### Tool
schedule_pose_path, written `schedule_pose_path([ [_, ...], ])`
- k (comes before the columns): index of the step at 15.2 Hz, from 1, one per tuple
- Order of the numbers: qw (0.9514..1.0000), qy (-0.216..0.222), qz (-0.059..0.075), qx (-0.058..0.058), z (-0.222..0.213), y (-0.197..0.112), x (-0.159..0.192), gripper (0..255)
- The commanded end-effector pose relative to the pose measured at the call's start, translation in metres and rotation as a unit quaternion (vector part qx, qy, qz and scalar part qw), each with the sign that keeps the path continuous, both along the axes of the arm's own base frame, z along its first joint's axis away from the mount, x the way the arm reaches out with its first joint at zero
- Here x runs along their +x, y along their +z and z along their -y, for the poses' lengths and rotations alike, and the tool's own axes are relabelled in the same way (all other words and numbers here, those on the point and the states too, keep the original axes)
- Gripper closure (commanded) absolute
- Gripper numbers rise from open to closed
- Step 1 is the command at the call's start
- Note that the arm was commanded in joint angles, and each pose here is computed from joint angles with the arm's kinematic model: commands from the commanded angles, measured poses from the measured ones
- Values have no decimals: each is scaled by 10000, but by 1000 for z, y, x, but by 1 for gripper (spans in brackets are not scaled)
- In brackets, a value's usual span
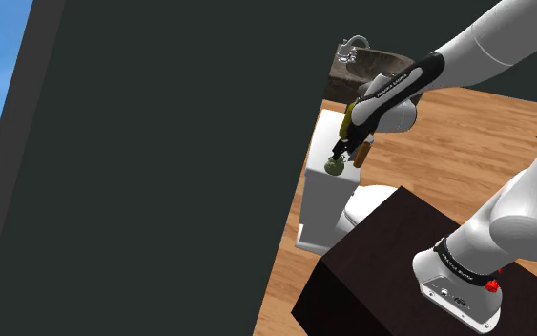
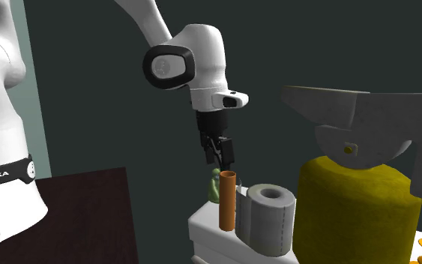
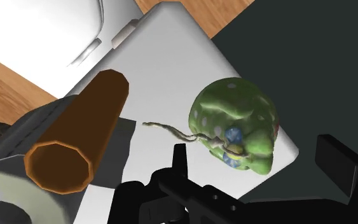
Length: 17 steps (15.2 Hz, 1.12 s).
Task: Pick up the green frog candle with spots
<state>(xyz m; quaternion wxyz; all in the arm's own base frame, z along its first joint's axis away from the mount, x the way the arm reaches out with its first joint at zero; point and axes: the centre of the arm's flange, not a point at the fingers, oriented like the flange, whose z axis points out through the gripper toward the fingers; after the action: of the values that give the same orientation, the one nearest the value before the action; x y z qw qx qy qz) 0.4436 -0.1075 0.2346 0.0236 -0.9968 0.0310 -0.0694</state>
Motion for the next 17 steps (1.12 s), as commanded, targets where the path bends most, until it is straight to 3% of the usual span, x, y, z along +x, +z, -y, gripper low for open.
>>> schedule_pose_path([
  [1,10000,0,3,-2,0,-11,0,0],
  [6,10000,0,3,-2,0,-30,0,0],
  [7,10000,0,3,-2,1,-30,0,255],
  [17,10000,0,3,-2,0,-24,0,255],
])
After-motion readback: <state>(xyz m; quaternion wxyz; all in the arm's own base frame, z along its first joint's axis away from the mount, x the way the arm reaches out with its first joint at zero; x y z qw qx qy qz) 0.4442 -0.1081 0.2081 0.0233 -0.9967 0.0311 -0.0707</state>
